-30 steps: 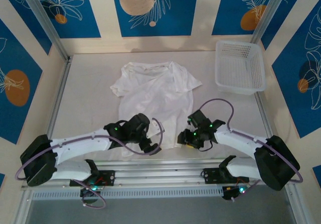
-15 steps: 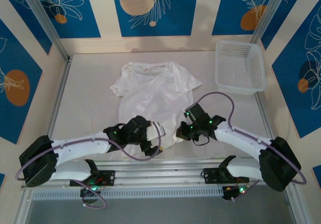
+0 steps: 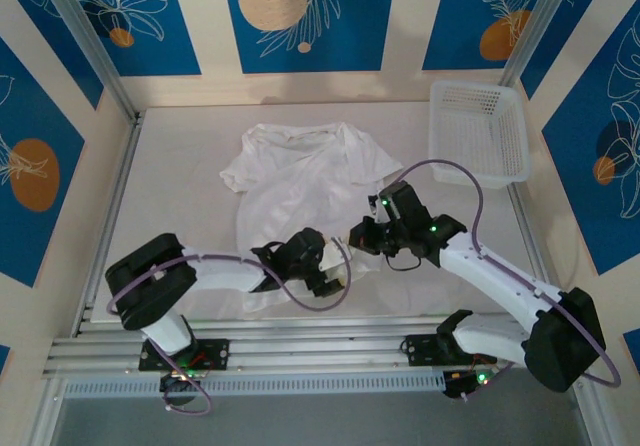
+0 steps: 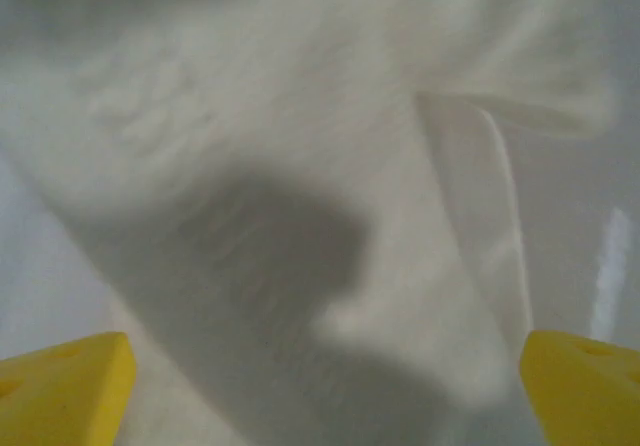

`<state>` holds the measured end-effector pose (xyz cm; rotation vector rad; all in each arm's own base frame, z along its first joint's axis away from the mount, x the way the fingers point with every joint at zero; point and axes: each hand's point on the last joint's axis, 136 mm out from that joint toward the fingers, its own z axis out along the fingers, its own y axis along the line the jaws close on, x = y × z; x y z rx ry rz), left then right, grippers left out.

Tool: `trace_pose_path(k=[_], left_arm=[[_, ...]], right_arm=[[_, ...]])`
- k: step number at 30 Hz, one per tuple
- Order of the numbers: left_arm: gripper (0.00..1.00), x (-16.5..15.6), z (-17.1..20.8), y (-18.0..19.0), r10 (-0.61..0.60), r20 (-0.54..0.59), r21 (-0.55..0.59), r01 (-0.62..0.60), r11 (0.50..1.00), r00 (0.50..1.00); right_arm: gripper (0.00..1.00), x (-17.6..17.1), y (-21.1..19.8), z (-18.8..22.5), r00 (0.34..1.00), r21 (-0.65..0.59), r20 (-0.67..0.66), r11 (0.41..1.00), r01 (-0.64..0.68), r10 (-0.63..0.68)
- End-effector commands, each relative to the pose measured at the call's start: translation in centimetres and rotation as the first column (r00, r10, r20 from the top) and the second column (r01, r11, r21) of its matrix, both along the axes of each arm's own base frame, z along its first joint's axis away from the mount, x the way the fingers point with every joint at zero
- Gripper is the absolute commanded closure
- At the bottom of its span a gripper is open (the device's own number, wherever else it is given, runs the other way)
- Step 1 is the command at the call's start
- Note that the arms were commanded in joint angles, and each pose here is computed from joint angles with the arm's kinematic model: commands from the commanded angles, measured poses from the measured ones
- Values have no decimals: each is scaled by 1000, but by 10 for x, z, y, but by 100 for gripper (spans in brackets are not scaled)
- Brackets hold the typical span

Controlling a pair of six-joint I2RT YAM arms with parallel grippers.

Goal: Fold the inside-out t-shirt

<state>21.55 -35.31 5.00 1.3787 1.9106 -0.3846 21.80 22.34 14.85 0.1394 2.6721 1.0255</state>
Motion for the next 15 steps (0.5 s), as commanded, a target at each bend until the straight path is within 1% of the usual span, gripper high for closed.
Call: trace_pose_path(k=[1,2,4,6,9,11,13,15], left_arm=[[8,30,18,-12,140,45,-81,-136,987,989],[11,36,15,-6,184,53,-60,-181,982,982],[17,56,14,22,344,120,-19,-345,938,931],[19,65,18,48,434,159,-11,-437,899,887],[20,74,27,82,530,173,-28,-533,845,830],[21,80,33,102,590,155,-45,-591,805,792],[26,86,37,119,645,108,-69,-642,764,756],[39,95,40,144,748,21,-80,-745,662,663]], right_arm=[[100,4,-11,22,998,11,59,1000,9,-10],[100,6,-16,26,997,13,71,1000,22,-23],[100,12,-32,35,992,10,103,998,68,-69],[100,16,-45,45,986,15,137,995,98,-99],[100,20,-59,53,977,12,182,993,115,-115],[100,22,-67,55,974,-1,191,992,125,-123],[100,24,-75,56,972,-14,194,990,138,-133],[100,25,-79,55,971,-17,195,989,147,-141]])
